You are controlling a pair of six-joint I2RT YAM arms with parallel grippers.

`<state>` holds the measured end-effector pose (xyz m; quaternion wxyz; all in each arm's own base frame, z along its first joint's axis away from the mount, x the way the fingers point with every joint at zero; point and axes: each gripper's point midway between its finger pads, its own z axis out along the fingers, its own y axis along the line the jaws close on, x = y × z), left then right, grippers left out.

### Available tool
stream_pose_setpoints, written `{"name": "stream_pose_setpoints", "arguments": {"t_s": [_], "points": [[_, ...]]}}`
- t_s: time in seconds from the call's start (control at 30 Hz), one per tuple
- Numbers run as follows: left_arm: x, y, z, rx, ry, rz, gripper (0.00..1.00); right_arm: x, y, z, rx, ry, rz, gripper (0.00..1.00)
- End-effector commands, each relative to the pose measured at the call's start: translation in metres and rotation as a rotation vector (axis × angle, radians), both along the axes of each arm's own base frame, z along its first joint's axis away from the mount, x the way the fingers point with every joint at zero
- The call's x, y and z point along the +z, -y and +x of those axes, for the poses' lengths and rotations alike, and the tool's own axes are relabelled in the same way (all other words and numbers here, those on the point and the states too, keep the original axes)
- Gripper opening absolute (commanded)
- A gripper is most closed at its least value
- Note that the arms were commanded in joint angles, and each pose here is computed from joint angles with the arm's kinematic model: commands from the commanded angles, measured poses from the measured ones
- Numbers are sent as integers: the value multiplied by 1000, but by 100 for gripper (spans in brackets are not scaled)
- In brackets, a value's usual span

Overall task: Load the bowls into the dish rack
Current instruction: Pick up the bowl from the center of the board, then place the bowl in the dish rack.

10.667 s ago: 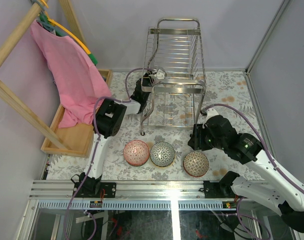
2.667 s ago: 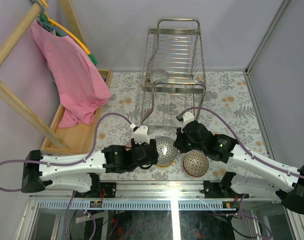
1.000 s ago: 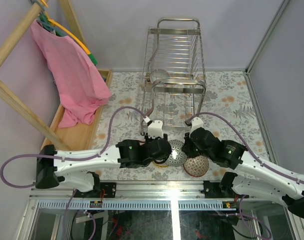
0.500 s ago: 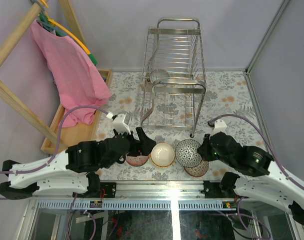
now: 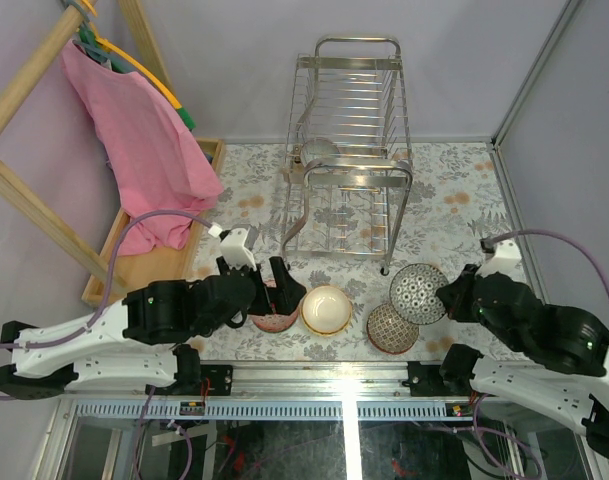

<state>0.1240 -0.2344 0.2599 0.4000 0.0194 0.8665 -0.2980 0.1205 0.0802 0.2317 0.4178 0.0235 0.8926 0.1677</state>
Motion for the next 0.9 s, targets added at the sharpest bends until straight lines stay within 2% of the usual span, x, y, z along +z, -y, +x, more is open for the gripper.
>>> {"name": "stream_pose_setpoints", "arguments": {"t_s": [0.0,0.13,0.4,0.63,0.87], "points": [[7,-6,-4,-16,-6,18,100,53,14,25,-134,144,15,0],[7,-6,-4,-7,-11,12,100,80,24,39,-204,185,-95,0],[9,-1,-5,-7,-44,62,100,144,63,47,-351,336,-107,0],[12,-11,-16,9,-113,-8,100,176,63,58,-374,397,-180,0],[7,-10,-14,26,-127,57,100,206,54,72,-385,455,-210,0]]}}
